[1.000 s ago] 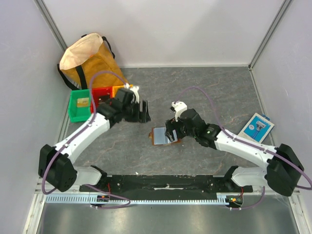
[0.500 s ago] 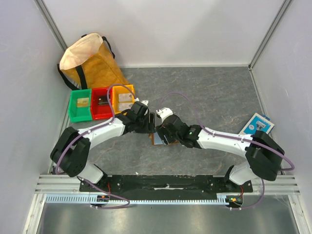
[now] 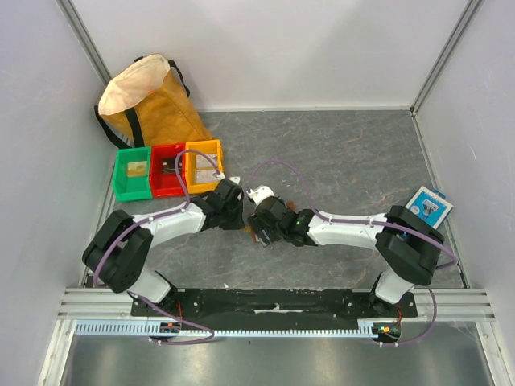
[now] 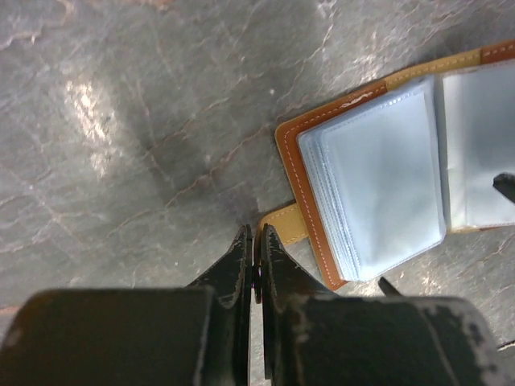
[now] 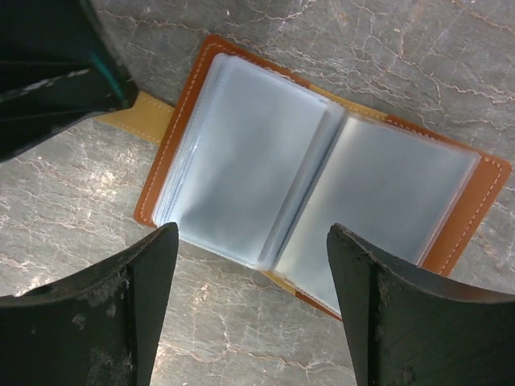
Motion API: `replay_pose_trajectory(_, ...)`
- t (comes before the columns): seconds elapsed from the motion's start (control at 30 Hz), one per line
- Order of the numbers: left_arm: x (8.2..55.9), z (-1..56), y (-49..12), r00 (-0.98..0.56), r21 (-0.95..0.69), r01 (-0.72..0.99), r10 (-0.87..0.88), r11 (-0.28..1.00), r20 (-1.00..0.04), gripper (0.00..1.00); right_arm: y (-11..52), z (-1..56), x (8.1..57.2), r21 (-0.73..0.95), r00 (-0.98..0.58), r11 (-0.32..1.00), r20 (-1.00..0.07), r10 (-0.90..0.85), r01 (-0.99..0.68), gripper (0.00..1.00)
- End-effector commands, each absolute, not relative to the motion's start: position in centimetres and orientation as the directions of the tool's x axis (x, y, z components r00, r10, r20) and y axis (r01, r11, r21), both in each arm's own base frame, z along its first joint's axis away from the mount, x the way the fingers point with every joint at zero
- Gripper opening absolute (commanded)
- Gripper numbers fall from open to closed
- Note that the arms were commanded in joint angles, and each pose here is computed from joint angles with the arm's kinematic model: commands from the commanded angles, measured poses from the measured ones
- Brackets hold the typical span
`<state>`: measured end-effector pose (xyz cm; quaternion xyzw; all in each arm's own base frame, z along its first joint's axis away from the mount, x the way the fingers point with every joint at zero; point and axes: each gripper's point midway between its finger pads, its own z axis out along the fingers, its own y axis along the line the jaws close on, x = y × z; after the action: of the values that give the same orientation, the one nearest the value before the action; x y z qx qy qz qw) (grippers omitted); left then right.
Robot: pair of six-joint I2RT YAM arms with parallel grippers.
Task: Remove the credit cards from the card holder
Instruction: Remove the credit card from the card holder.
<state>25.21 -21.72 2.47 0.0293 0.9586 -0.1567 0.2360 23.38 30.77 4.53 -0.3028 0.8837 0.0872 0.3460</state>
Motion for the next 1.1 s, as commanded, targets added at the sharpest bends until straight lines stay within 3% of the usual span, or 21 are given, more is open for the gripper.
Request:
replay_pose_trajectory(0.0,24.7,3.7,-22.2,-0.869,-0.361,0.109,-0.087,0.926,-0.486,0.02,32.8,5.9,24.7,-0.032,-0.553,0.814,-0.718,-0.423,-0.581,0.82)
replay_pose_trajectory(0.47,22.8,2.4,-21.6,-0.889,-0.393,0.082,-0.111,0.916,-0.444,0.02,34.1,5.5,23.5,0.011,-0.548,0.766,-0.706,-0.449,-0.642,0.84)
replay_pose_trajectory(0.6,22.5,2.1,-21.3,-0.892,-0.39,0.079,-0.11,0.917,-0.437,0.02,33.2,4.9,24.1,-0.043,-0.541,0.783,-0.699,-0.467,-0.621,0.84)
replay_pose_trajectory(1.07,21.4,1.6,-20.8,-0.904,-0.386,0.077,-0.099,0.919,-0.415,0.02,31.1,3.6,24.5,-0.14,-0.528,0.787,-0.669,-0.523,-0.601,0.69)
